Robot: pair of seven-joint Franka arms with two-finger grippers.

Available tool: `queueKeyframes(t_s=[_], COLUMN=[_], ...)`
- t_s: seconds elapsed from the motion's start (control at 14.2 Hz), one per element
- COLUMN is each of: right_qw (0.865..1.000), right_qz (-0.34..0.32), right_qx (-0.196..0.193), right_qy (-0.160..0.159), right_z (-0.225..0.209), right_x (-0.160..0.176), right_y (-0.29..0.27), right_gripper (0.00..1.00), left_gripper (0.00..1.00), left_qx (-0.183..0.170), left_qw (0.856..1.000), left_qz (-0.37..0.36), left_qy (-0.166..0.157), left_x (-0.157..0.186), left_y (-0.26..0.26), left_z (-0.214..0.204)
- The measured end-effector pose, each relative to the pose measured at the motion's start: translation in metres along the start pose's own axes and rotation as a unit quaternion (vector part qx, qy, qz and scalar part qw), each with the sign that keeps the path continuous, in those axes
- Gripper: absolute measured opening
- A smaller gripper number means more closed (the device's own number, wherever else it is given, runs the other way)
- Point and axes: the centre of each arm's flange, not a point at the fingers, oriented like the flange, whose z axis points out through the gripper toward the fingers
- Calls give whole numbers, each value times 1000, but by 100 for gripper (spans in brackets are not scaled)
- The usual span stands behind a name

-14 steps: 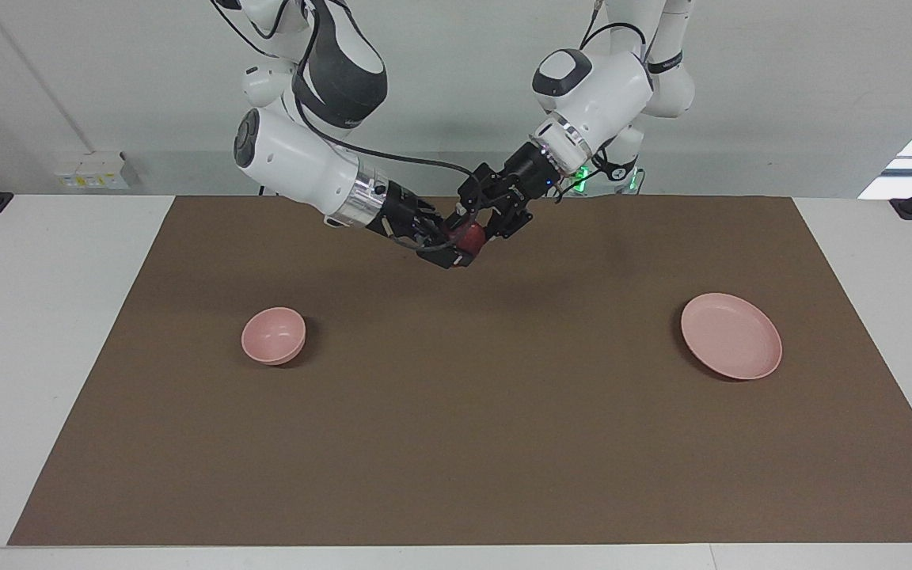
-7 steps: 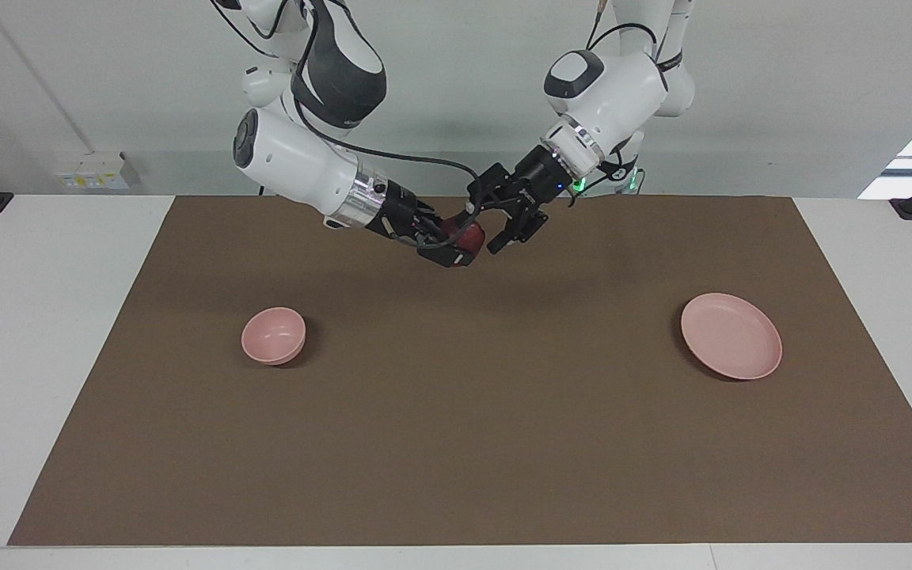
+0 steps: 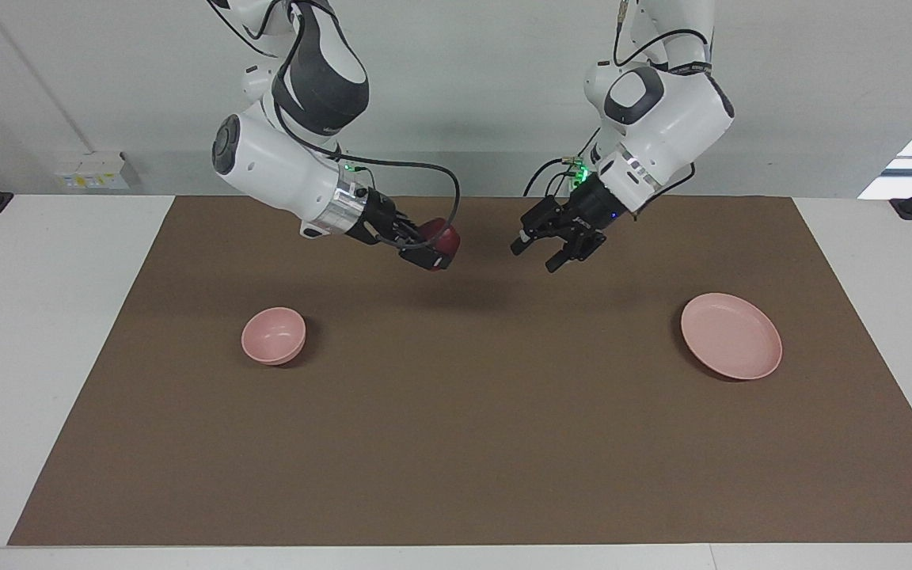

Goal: Move apple from plate to bowl
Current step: 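Open the left gripper and withdraw while the right gripper pulls the apple, then carry the apple with the right gripper over the pink bowl and lower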

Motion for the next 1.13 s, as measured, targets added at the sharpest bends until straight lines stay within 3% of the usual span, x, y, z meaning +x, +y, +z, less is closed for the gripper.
queueKeyframes(t_s=[0.28, 0.42, 0.57, 0.71, 0.92, 1.13], right_qw=[986, 968, 947, 918, 870, 842], right_qz=[-118, -189, -248, -305, -375, -422], right_qx=[-79, -117, -150, -183, -239, -268], right_qy=[87, 116, 142, 174, 213, 203], right_z=[-4, -11, -19, -15, -2, -6], right_x=[21, 44, 79, 113, 145, 173], right_y=[14, 25, 40, 50, 52, 64], right_gripper=[79, 79, 79, 79, 79, 79], left_gripper=[100, 100, 100, 100, 100, 100], left_qx=[134, 207, 257, 287, 298, 300], left_qw=[989, 975, 961, 950, 944, 941], left_qz=[50, 79, 102, 115, 132, 145], left_qy=[-32, -33, -31, -34, -41, -55], left_x=[12, 20, 26, 36, 51, 53], left_y=[-50, -73, -80, -76, -69, -54], left_z=[-16, -27, -41, -68, -129, -187])
